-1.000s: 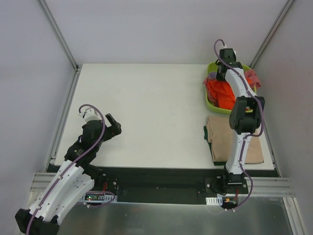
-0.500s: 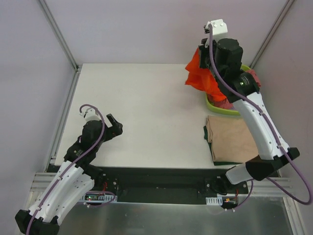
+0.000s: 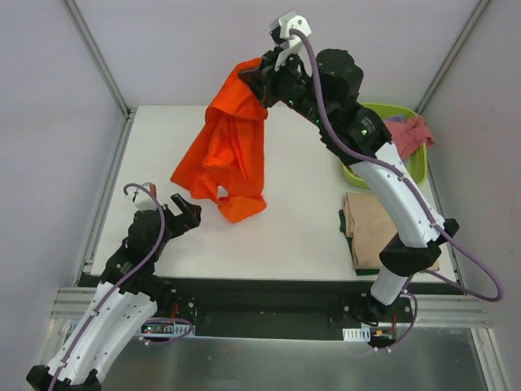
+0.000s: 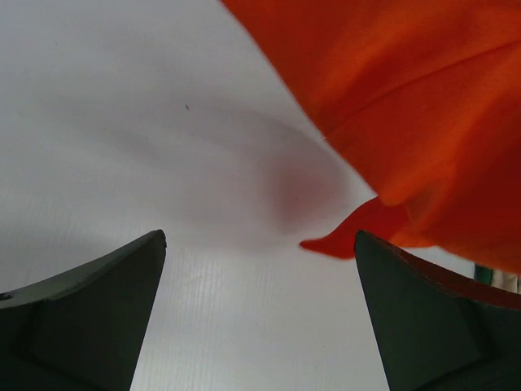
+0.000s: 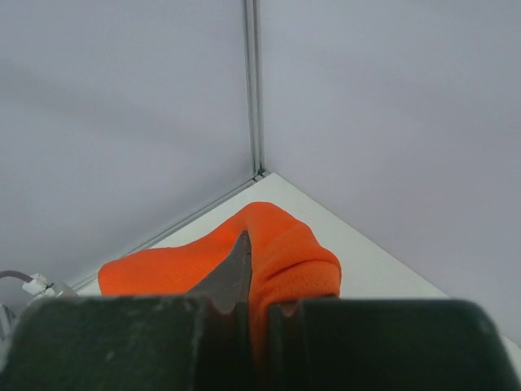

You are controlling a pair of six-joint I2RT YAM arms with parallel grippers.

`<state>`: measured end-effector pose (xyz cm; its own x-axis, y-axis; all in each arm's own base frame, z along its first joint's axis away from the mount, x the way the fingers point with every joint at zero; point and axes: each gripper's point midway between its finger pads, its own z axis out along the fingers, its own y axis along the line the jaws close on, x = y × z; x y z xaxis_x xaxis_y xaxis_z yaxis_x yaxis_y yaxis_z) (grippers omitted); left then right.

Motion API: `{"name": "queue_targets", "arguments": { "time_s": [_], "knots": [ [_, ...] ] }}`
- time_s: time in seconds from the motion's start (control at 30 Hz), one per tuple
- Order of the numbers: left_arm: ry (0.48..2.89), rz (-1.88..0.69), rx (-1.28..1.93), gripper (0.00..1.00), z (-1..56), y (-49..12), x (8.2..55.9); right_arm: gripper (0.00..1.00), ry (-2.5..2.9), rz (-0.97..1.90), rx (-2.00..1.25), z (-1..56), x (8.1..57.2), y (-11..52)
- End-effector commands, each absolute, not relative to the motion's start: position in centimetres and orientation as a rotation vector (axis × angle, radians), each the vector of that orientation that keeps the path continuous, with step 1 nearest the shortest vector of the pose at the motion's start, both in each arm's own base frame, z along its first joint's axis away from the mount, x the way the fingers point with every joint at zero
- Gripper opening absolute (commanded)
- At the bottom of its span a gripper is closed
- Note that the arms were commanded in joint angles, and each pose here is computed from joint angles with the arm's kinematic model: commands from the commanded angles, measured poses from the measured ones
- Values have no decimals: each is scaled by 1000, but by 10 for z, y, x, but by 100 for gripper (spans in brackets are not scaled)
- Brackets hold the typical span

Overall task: Fold and stack the t-shirts
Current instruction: Move the tshirt to the center of the board, then flatten out the tshirt

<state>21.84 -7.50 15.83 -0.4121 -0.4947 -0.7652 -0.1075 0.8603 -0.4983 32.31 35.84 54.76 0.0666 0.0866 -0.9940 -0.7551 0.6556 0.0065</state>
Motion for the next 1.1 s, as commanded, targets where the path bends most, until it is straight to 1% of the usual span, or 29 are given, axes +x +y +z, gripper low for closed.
{"name": "queue_targets", "arguments": {
  "time_s": [0.0, 0.07, 0.1, 0.17, 0.23, 0.27, 0.3, 0.33, 0.37, 0.4, 0.43, 0.47, 0.5, 0.53, 0.77, 1.0, 1.07],
  "knots": [
    [1919, -456, -495, 99, 163, -69, 221, 1, 1322, 679, -536, 562, 326, 352],
    [1914, -457, -506, 99, 164, -67, 220, 3, 1416, 553, -511, 525, 342, 340],
    [1912, -453, -510, 99, 163, -67, 220, 4, 1463, 476, -466, 509, 347, 324],
    [1913, -441, -518, 99, 162, -65, 221, 8, 1625, 308, -388, 442, 361, 297],
    [1920, -430, -527, 99, 159, -64, 221, 19, 1788, 155, -322, 369, 364, 261],
    [1928, -421, -532, 99, 157, -63, 221, 27, 1861, 85, -275, 335, 363, 241],
    [1931, -415, -537, 99, 156, -62, 222, 37, 1932, 0, -233, 299, 363, 218],
    [1941, -406, -545, 99, 153, -62, 222, 53, 1994, -66, -184, 267, 362, 198],
    [1950, -401, -558, 99, 151, -62, 223, 73, 2041, -127, -136, 247, 361, 178],
    [1960, -395, -568, 99, 149, -62, 224, 85, 2090, -167, -92, 231, 358, 162],
    [1977, -392, -572, 99, 146, -63, 225, 90, 2139, -202, -48, 220, 353, 148],
    [1995, -396, -577, 99, 143, -65, 226, 98, 2166, -227, -42, 215, 348, 140],
    [2016, -404, -581, 99, 141, -69, 227, 100, 2177, -247, -56, 213, 343, 136],
    [2041, -412, -570, 99, 138, -73, 228, 96, 2188, -255, -71, 210, 339, 134],
    [2145, -423, -575, 98, 126, -94, 253, 96, 2210, -191, -68, 182, 302, 123],
    [2265, -467, -505, 85, 110, -126, 284, 96, 2132, 62, -66, 170, 267, 127],
    [2302, -470, -494, 77, 105, -133, 292, 96, 2117, 98, -80, 170, 260, 126]
  ]
}}
